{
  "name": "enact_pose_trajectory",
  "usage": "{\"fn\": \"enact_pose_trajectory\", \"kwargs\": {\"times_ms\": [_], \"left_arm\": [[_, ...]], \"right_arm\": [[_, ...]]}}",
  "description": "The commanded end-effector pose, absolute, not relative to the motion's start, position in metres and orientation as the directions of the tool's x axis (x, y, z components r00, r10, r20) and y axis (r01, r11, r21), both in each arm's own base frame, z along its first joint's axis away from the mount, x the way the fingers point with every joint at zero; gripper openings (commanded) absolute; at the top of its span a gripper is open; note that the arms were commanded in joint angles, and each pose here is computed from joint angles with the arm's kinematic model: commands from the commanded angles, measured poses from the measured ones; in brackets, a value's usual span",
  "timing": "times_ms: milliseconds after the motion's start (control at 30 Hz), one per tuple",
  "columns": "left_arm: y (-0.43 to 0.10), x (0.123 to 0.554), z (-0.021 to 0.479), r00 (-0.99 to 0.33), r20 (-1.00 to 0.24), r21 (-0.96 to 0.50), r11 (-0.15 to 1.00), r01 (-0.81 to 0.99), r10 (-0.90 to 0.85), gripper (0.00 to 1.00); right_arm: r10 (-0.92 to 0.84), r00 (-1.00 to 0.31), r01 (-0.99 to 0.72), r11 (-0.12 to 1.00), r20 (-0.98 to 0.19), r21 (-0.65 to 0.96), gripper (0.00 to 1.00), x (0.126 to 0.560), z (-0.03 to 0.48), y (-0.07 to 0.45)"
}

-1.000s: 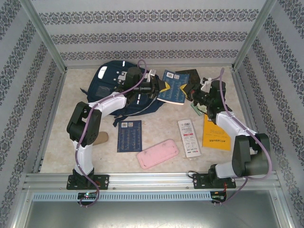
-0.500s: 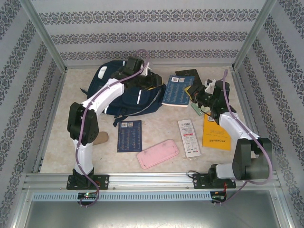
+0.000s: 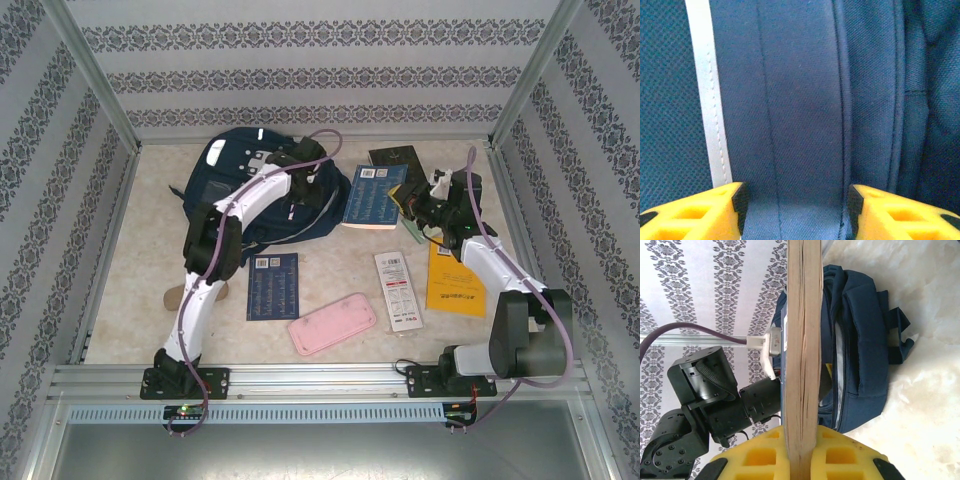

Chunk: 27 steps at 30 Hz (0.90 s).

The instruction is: Pack the student bag

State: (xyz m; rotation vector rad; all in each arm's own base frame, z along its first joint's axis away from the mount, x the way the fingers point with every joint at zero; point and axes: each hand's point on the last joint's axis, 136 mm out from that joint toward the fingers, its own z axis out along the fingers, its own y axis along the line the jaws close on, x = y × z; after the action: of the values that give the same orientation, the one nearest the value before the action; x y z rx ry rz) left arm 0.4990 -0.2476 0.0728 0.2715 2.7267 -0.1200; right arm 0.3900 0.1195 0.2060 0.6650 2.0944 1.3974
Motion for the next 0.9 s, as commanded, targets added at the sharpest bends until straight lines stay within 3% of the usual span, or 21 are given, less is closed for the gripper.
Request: {"fn": "enact_pose_trajectory", "kwargs": {"times_ms": [0, 167, 367, 467, 633, 867], "left_arm": [[-0.242, 0.498, 0.076, -0.886, -0.381, 0.081, 0.964, 0.253, 0.265, 0.58], [-0.25, 0.501, 0.073, -0.862, -0.394, 0.136, 0.948, 0.288, 0.319, 0.63], [-0.247, 0.499, 0.057, -0.864, -0.355, 0.191, 0.932, 0.308, 0.358, 0.6], [-0.247, 0.497, 0.051, -0.864, -0.34, 0.192, 0.926, 0.324, 0.372, 0.49], [-0.248, 0.497, 0.07, -0.857, -0.37, 0.179, 0.932, 0.314, 0.36, 0.01], [-0.247, 0.497, 0.145, -0.819, -0.499, 0.11, 0.959, 0.263, 0.282, 0.0]], "right_arm": [[0.644, -0.736, 0.041, 0.351, -0.21, 0.935, 0.0, 0.398, 0.224, 0.119], [0.644, -0.739, 0.05, 0.348, -0.2, 0.936, 0.0, 0.399, 0.221, 0.119], [0.641, -0.743, 0.056, 0.343, -0.19, 0.938, 0.0, 0.399, 0.22, 0.12], [0.641, -0.744, 0.056, 0.341, -0.189, 0.938, 0.0, 0.398, 0.221, 0.121], [0.631, -0.753, 0.054, 0.342, -0.187, 0.938, 0.0, 0.397, 0.22, 0.128], [0.605, -0.77, 0.035, 0.359, -0.204, 0.933, 0.0, 0.398, 0.216, 0.149]]}}
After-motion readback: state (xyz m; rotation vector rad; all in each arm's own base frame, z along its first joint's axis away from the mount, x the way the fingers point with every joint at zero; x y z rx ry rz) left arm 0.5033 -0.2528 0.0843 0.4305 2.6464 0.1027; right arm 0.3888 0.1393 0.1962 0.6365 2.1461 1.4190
